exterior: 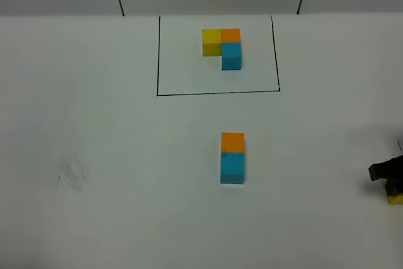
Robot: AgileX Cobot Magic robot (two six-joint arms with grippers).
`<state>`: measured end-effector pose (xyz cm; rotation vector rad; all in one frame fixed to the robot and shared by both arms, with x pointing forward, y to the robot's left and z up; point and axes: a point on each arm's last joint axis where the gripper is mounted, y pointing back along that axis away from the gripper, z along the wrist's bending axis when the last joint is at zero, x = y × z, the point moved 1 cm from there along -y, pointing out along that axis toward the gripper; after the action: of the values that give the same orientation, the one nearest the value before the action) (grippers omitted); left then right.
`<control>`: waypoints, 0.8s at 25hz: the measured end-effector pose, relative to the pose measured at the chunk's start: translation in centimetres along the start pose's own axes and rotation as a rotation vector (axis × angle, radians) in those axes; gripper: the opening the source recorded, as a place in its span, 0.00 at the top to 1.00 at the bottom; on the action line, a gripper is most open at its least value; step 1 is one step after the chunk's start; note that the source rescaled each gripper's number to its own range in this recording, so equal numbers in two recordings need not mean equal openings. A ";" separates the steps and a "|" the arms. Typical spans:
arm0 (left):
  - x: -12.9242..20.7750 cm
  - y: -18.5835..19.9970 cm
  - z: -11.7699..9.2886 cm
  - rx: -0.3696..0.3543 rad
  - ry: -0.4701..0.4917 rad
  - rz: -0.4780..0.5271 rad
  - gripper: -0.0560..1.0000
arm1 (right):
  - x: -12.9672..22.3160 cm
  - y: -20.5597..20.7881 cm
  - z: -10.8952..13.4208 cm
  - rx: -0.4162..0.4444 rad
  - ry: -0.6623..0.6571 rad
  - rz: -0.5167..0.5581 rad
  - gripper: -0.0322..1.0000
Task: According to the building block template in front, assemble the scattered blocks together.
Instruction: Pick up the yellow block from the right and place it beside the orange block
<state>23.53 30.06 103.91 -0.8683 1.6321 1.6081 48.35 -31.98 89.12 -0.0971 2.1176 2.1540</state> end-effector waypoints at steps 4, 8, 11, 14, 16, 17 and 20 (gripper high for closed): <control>0.0 0.0 0.0 0.000 0.000 0.000 0.41 | 0.0 0.7 0.5 0.004 0.058 0.011 0.71; 0.0 0.0 0.0 0.000 0.000 0.000 0.41 | -1.8 4.2 3.3 0.023 0.346 -0.055 0.71; 0.0 0.0 0.0 0.000 0.000 0.000 0.41 | -3.8 7.3 7.1 0.042 0.682 -0.133 0.71; 0.0 0.0 0.0 0.000 0.000 0.000 0.41 | -5.5 9.3 11.7 0.044 0.990 -0.176 0.71; 0.0 0.0 0.0 0.000 0.000 0.000 0.41 | -6.3 10.0 14.9 0.031 1.118 -0.171 0.71; 0.0 0.0 0.0 0.000 0.000 0.000 0.41 | -6.9 10.1 16.3 0.025 1.155 -0.160 0.71; 0.0 0.0 0.0 0.000 0.000 0.000 0.41 | -8.0 9.8 20.5 0.008 1.250 -0.121 0.71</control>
<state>23.53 30.06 103.91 -0.8683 1.6321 1.6081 55.78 -11.94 100.30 -1.9274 2.4095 2.2073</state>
